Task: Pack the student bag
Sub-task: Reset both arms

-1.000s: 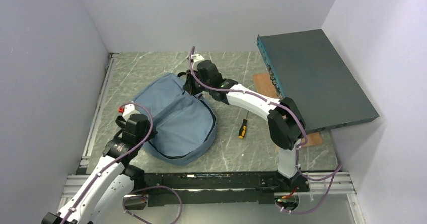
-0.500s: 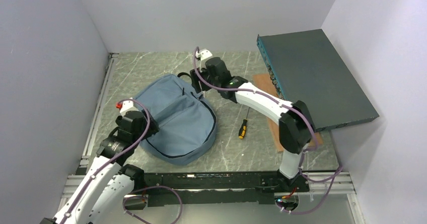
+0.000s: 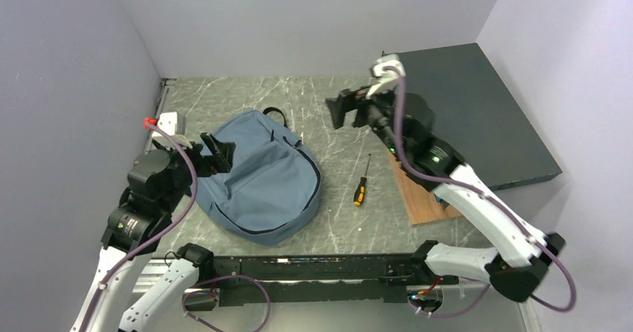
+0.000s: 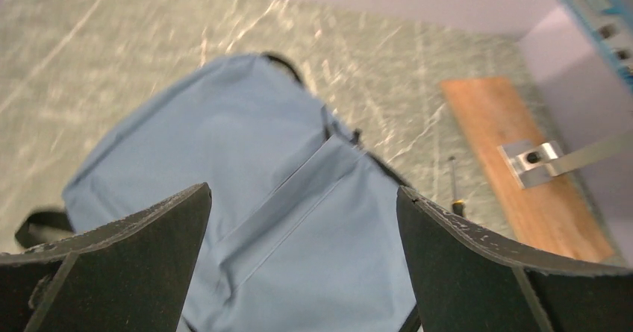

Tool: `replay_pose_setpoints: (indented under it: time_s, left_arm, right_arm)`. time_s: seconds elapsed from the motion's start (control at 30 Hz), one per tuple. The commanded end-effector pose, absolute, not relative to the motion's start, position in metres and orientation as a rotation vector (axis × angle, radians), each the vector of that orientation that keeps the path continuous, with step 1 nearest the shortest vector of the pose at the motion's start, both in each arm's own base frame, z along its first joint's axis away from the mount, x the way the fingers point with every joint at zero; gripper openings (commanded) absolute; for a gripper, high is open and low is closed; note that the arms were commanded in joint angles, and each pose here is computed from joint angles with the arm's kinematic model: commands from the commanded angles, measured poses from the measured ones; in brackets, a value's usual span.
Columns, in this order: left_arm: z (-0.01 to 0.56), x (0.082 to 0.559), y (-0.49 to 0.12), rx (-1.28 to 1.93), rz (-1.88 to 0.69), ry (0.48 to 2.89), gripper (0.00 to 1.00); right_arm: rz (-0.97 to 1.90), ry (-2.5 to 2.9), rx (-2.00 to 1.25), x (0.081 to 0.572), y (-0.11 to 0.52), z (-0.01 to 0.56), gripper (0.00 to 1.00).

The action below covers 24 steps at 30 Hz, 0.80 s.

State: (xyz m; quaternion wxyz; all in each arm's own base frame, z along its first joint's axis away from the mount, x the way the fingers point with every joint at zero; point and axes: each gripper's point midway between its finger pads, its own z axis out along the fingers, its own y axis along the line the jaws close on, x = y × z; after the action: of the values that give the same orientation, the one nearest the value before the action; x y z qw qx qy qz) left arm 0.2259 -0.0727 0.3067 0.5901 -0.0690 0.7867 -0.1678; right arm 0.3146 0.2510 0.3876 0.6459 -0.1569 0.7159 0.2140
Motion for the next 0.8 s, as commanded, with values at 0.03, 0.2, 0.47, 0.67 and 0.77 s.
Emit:
replay_pose_setpoints:
  time_s: [0.03, 0.2, 0.47, 0.67, 0.77]
  left_arm:
    - [0.404, 0.216, -0.092, 0.075, -0.491, 1.536, 0.99]
    - [0.465, 0.19, -0.094, 0.162, -0.525, 1.343, 0.99]
    - [0.533, 0.15, -0.068, 0.13, -0.482, 1.089, 0.99]
    - [0.553, 0.134, -0.059, 0.12, -0.465, 0.99, 0.99]
    - [0.552, 0.135, -0.058, 0.122, -0.455, 0.982, 0.99]
  right_arm:
    - [0.417, 1.437, -0.181, 0.286, 0.186, 0.459, 1.0]
    - [0.445, 1.254, -0.072, 0.248, 0.139, 0.501, 1.0]
    - [0.35, 1.075, 0.175, 0.208, 0.053, 0.521, 1.0]
    - [0.359, 1.014, 0.226, 0.193, 0.035, 0.533, 1.0]
    - [0.334, 1.001, 0.246, 0.193, 0.029, 0.534, 1.0]
